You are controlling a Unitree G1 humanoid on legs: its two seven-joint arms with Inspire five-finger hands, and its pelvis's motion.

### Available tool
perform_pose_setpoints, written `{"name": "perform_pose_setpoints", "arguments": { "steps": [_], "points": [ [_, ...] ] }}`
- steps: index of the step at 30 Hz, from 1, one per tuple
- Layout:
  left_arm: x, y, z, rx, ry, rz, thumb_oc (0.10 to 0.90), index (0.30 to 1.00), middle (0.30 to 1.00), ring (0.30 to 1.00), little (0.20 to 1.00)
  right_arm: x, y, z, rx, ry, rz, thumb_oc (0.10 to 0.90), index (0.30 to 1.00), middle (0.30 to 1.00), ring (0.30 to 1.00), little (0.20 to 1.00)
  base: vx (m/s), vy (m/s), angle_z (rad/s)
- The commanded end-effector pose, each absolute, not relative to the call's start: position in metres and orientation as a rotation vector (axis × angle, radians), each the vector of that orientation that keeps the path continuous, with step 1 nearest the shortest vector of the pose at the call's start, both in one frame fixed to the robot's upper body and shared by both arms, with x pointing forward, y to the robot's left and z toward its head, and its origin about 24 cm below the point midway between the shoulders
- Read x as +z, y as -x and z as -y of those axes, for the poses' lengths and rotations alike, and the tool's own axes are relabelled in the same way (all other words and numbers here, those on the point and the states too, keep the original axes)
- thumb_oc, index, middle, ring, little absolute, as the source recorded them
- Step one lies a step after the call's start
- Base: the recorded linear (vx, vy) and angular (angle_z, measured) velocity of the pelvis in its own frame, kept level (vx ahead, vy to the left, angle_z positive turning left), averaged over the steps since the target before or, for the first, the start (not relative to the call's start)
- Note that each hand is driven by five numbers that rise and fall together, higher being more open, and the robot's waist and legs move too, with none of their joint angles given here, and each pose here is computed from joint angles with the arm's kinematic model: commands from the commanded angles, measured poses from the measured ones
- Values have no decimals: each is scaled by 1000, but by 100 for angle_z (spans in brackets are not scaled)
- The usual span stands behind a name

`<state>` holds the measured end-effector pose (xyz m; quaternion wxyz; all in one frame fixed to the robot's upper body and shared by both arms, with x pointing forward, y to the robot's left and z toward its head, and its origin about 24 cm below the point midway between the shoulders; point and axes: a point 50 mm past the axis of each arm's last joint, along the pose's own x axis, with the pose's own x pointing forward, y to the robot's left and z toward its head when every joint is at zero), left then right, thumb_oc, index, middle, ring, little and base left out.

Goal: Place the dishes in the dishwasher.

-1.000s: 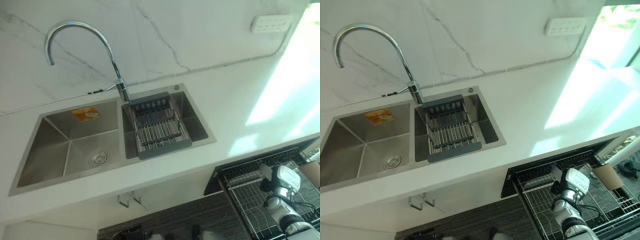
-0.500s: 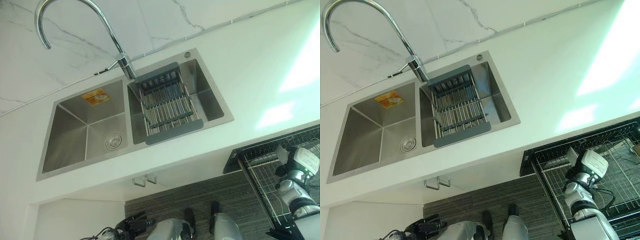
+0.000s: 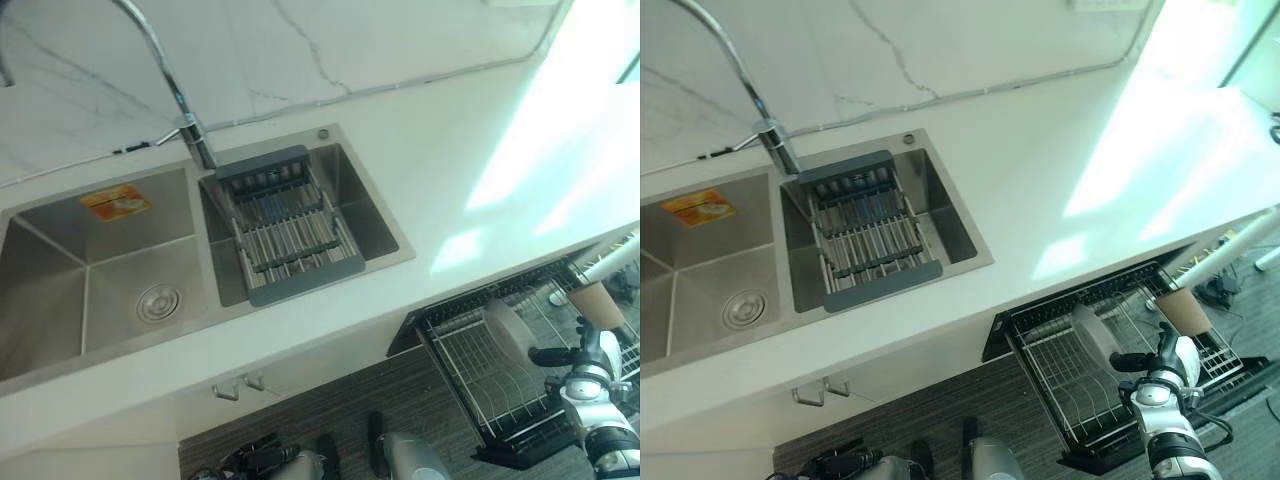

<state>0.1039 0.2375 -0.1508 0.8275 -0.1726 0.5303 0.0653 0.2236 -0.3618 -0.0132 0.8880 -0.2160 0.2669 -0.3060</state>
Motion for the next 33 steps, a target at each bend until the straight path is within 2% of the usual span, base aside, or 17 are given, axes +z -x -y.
{"name": "perform_pose_setpoints", "arguments": {
  "steps": [1, 7, 14, 19, 23, 26, 33],
  "points": [
    [-153, -88, -242, 144, 324, -1158, 800, 900, 900, 900, 900, 24, -246, 373, -632, 321, -396, 800, 900, 900, 900, 900, -5, 60, -17],
    [-157, -76, -235, 208, 384, -1148, 800, 900, 900, 900, 900, 45, -259, 357, -492, 144, -277, 800, 900, 900, 900, 900, 41, 138, -70],
    [-160, -73, -231, 211, 343, -1162, 800, 900, 900, 900, 900, 64, -263, 339, -479, 152, -150, 800, 900, 900, 900, 900, -58, 121, -61],
    [-158, -73, -240, 273, 322, -1127, 800, 900, 900, 900, 900, 104, -277, 309, -411, 93, 125, 800, 900, 900, 900, 900, -175, -45, -71],
    [-157, -81, -244, 276, 289, -1129, 800, 900, 900, 900, 900, 120, -280, 297, -412, 114, 223, 800, 900, 900, 900, 900, -89, -168, -37],
    [-157, -80, -247, 299, 283, -1142, 800, 900, 900, 900, 900, 129, -279, 297, -446, 173, 252, 800, 900, 900, 900, 900, 34, -226, -28],
    [-163, -64, -237, 270, 262, -1191, 800, 900, 900, 900, 900, 131, -270, 316, -525, 120, 235, 800, 900, 900, 900, 900, 102, -247, -1]
  ]
}}
